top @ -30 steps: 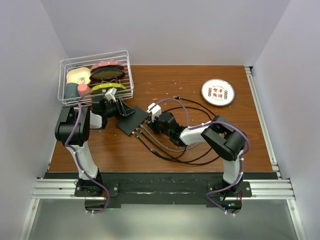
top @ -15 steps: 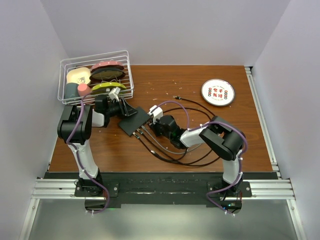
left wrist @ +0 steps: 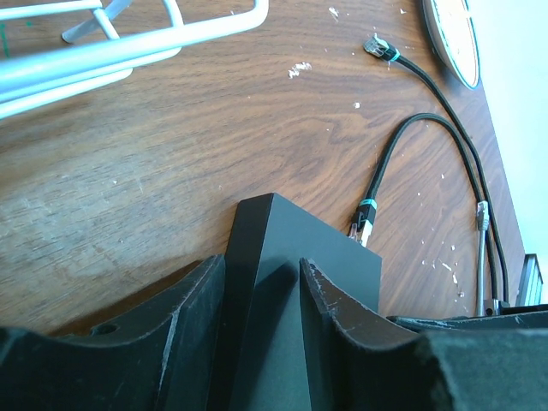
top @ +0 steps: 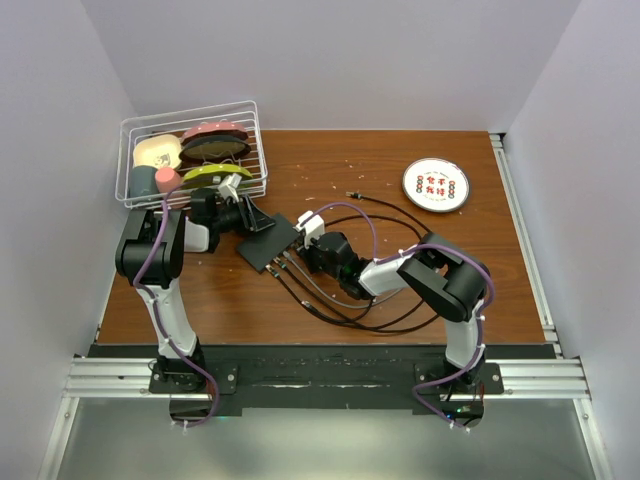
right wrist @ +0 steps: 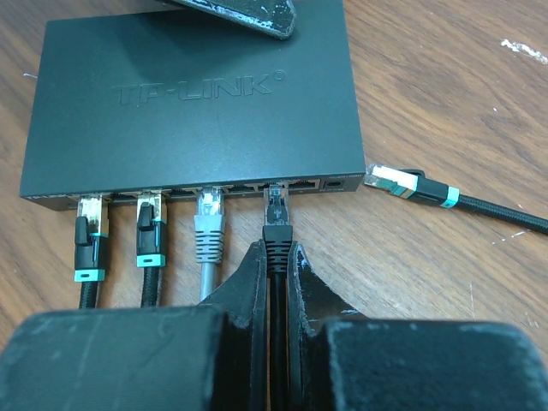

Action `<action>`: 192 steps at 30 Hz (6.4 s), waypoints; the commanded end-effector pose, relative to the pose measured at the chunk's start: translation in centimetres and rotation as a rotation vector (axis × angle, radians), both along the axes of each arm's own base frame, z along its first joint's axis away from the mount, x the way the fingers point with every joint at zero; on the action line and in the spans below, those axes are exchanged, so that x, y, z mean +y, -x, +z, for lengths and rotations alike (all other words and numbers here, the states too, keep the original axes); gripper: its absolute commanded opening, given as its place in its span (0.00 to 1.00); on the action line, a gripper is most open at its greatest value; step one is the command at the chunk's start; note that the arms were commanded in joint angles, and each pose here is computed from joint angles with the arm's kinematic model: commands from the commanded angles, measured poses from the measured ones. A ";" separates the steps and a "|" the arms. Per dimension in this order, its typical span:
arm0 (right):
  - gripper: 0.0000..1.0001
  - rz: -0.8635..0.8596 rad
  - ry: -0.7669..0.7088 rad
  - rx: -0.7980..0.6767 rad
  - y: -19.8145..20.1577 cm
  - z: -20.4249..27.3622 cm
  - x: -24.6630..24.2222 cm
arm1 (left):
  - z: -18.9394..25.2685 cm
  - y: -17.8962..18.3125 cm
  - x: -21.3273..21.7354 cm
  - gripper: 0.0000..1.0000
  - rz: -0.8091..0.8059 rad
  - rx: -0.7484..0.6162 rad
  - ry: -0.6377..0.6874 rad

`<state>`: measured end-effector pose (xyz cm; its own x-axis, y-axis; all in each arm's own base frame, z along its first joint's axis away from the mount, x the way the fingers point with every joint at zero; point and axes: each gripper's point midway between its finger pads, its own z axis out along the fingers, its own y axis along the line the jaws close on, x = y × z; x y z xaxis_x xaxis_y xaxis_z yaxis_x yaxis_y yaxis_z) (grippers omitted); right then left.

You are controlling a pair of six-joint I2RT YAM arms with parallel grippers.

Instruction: Insert the plug into the switch port

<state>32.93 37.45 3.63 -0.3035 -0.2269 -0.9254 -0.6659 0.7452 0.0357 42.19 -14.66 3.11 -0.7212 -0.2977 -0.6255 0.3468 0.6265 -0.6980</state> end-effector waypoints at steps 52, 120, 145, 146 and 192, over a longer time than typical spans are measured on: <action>0.00 -0.120 -0.070 -0.052 -1.9 0.6 1.3 | 0.4 0.3 -1.9 0.43 -0.111 -0.005 0.055; 0.00 -0.288 -0.075 -0.121 -7.0 3.0 2.4 | -6.0 14.8 -9.5 0.00 -0.472 0.401 -0.121; 0.02 -0.330 -0.010 -0.028 -4.8 1.6 -0.7 | -1.8 8.0 -6.0 0.49 -0.264 0.254 -0.255; 0.03 -0.331 -0.011 -0.030 -4.7 1.7 -0.8 | -1.5 7.7 -5.9 0.51 -0.255 0.245 -0.257; 0.98 -0.242 -0.301 -0.109 4.0 21.5 -8.6 | 25.2 9.2 6.0 0.95 0.511 -0.530 -0.236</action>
<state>29.70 29.68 25.32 -0.2054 0.1223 -0.9710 -0.4805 0.8517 0.2089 32.72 -9.03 27.07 -0.1729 -0.2985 -0.9386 0.2304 0.9143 -0.3332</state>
